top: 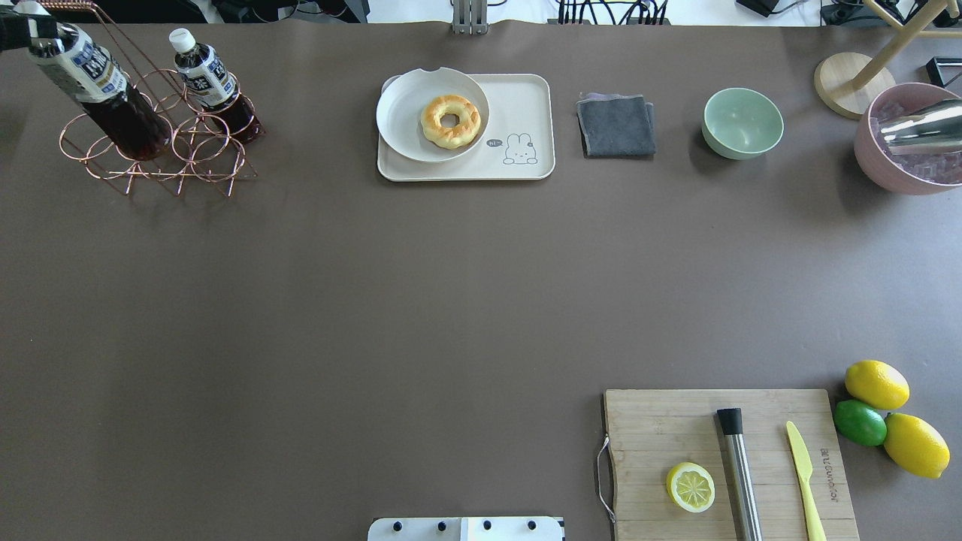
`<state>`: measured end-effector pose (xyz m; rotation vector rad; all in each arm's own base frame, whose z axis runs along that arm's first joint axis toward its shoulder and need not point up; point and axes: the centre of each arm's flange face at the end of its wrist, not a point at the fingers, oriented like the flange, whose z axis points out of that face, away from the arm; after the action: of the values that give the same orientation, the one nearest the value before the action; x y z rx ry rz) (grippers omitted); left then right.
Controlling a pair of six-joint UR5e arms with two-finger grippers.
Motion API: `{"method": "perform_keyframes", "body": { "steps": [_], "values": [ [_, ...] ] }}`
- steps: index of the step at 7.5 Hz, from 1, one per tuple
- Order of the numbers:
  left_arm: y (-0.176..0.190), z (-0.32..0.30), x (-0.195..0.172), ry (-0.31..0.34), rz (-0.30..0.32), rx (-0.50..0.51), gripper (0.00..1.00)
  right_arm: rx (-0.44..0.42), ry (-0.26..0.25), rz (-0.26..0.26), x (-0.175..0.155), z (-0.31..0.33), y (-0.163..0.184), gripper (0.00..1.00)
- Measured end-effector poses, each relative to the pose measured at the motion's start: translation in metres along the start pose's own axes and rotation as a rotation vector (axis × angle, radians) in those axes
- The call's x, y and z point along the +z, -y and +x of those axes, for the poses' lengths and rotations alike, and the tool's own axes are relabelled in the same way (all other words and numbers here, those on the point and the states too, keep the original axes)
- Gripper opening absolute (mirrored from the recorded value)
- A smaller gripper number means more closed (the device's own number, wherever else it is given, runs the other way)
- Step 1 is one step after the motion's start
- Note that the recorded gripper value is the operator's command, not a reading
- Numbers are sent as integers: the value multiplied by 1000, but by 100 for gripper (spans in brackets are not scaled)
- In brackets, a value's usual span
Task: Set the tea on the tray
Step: 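Lift the tea bottle out of the rack with the left gripper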
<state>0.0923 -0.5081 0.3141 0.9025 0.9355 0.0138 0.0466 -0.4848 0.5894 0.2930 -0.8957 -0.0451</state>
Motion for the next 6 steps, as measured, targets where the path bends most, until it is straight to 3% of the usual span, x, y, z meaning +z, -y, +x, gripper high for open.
{"method": "perform_keyframes", "body": {
  "steps": [4, 6],
  "values": [
    [-37, 149, 50, -135, 18, 37, 0, 1, 2, -1, 0, 0, 0, 100],
    [-66, 269, 84, -159, 48, 47, 0, 3, 2, -2, 0, 1, -2, 100]
  ]
}}
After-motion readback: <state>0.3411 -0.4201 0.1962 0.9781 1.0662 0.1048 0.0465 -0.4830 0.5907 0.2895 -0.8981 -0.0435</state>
